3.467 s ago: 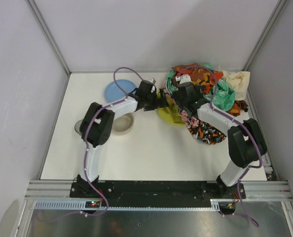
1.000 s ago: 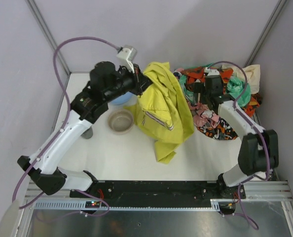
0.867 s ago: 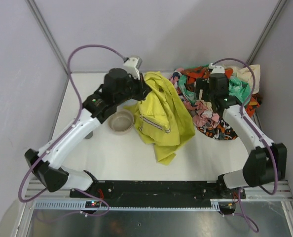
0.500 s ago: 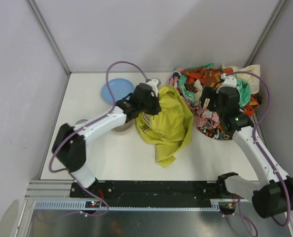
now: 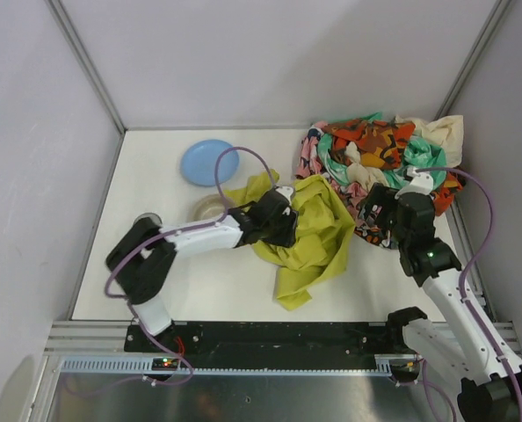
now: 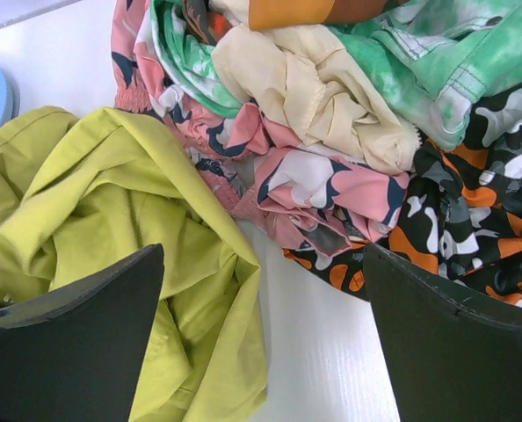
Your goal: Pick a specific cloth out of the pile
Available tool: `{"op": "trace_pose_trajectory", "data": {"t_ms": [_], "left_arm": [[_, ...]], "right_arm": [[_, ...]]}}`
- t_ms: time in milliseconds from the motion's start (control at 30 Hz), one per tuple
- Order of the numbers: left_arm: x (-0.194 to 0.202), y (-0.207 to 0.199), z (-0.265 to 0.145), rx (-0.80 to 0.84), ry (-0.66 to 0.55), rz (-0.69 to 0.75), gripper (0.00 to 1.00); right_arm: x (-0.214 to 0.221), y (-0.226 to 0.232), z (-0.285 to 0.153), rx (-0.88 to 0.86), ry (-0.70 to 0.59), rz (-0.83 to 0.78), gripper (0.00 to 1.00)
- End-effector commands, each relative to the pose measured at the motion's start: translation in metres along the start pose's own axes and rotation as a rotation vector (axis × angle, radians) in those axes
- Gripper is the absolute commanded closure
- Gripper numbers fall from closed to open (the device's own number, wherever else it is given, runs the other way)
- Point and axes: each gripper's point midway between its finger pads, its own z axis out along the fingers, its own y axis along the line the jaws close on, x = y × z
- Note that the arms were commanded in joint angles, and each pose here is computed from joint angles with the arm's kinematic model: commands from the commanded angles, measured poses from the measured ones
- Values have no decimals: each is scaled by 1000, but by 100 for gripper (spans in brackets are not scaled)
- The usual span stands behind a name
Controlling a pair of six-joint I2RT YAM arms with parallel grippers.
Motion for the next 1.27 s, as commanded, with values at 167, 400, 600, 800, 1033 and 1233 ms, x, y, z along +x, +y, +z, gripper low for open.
{"op": "trace_pose_trajectory", "data": {"t_ms": [167,400,600,800,1033,1233], "left_arm": [[-67,2,-174,14,-411,-15,1],[-80,86,-243,-296,-653,-192,0],[-47,188,-238,-378,-634,-584,0],[-33,219,-252,-431,-689,-696,0],[-32,221,-249,-435,-676,-695,0],[-33,222,-255,-447,-700,-694,0]], "right_arm": [[-24,-11,-19,39,-118,31,1],[-37,-32,-33,129,-207,45,1],[-41,-48,-46,188,-286,56,1],[-39,-53,-48,193,-321,57,1],[-35,-57,-45,212,-316,51,1],[-34,-57,-44,207,-319,46,1]]}}
